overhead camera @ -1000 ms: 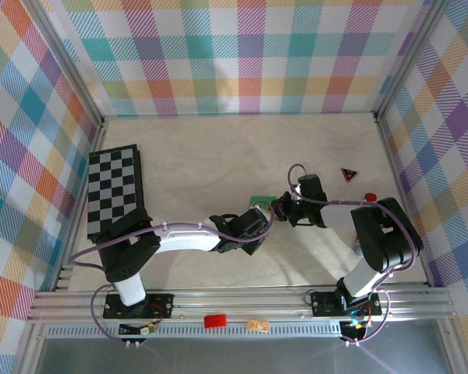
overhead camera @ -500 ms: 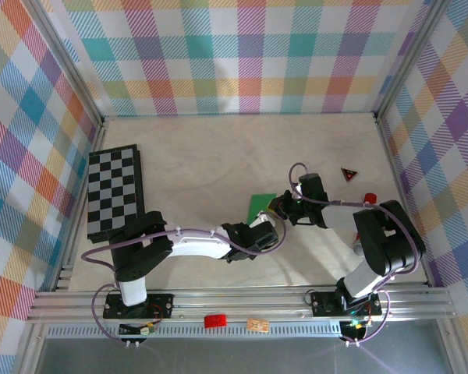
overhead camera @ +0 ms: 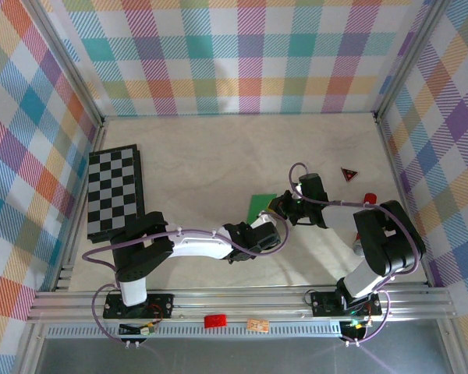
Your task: Fold a paper plane with a square sheet of paper (pick it up from the middle)
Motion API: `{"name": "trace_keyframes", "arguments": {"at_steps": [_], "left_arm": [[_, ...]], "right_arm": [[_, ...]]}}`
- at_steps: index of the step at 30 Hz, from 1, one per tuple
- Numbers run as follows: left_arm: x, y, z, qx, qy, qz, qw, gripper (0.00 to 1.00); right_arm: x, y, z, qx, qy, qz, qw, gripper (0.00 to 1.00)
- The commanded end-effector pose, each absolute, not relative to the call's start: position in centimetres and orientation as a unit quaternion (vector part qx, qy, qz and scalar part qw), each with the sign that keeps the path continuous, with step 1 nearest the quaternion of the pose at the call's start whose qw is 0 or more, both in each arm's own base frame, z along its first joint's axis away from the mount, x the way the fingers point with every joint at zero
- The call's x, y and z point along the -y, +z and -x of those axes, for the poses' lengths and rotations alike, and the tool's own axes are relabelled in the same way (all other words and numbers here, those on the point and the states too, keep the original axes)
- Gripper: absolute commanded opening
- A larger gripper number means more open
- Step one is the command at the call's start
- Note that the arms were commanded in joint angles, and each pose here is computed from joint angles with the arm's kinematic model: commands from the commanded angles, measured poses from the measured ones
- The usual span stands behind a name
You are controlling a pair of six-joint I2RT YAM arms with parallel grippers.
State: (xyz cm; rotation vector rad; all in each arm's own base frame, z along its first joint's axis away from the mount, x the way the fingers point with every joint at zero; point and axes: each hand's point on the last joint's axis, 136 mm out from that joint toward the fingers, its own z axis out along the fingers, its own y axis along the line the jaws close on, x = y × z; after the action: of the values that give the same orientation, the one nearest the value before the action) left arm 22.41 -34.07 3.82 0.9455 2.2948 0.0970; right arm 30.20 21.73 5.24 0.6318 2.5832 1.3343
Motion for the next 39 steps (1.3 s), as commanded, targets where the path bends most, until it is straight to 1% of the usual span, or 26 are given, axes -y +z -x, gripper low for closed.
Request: {"name": "trace_keyframes", "arguments": {"at_steps": [1, 6, 12, 17, 22, 26, 39], "left_arm": [[33.6, 3.5, -22.3, -0.872, 0.060, -0.368, 0.319, 0.23], [33.6, 3.7, -22.4, -0.870, 0.061, -0.368, 0.322, 0.22], [33.9, 3.8, -22.5, -0.869, 0.059, -0.370, 0.323, 0.13], [34.0, 3.8, -22.4, -0.869, 0.058, -0.370, 0.322, 0.11], [34.1, 3.9, -22.5, -0.871, 0.053, -0.364, 0.324, 0.12], [34.5, 4.4, -22.5, -0.872, 0.042, -0.360, 0.330, 0.18], [34.5, 4.4, -22.5, -0.873, 0.040, -0.357, 0.330, 0.19]], "right_arm": [[-21.5, 5.4, -30.3, -0.863, 0.448, -0.216, 0.086, 0.00], [-21.6, 5.4, -30.3, -0.863, 0.449, -0.216, 0.086, 0.00], [-21.7, 5.5, -30.3, -0.862, 0.451, -0.215, 0.085, 0.00], [-21.7, 5.5, -30.3, -0.862, 0.451, -0.214, 0.084, 0.00], [-21.5, 5.3, -30.2, -0.864, 0.447, -0.215, 0.086, 0.00], [-21.5, 5.3, -30.2, -0.864, 0.446, -0.215, 0.086, 0.00], [-21.4, 4.9, -30.2, -0.865, 0.444, -0.217, 0.083, 0.00]]}}
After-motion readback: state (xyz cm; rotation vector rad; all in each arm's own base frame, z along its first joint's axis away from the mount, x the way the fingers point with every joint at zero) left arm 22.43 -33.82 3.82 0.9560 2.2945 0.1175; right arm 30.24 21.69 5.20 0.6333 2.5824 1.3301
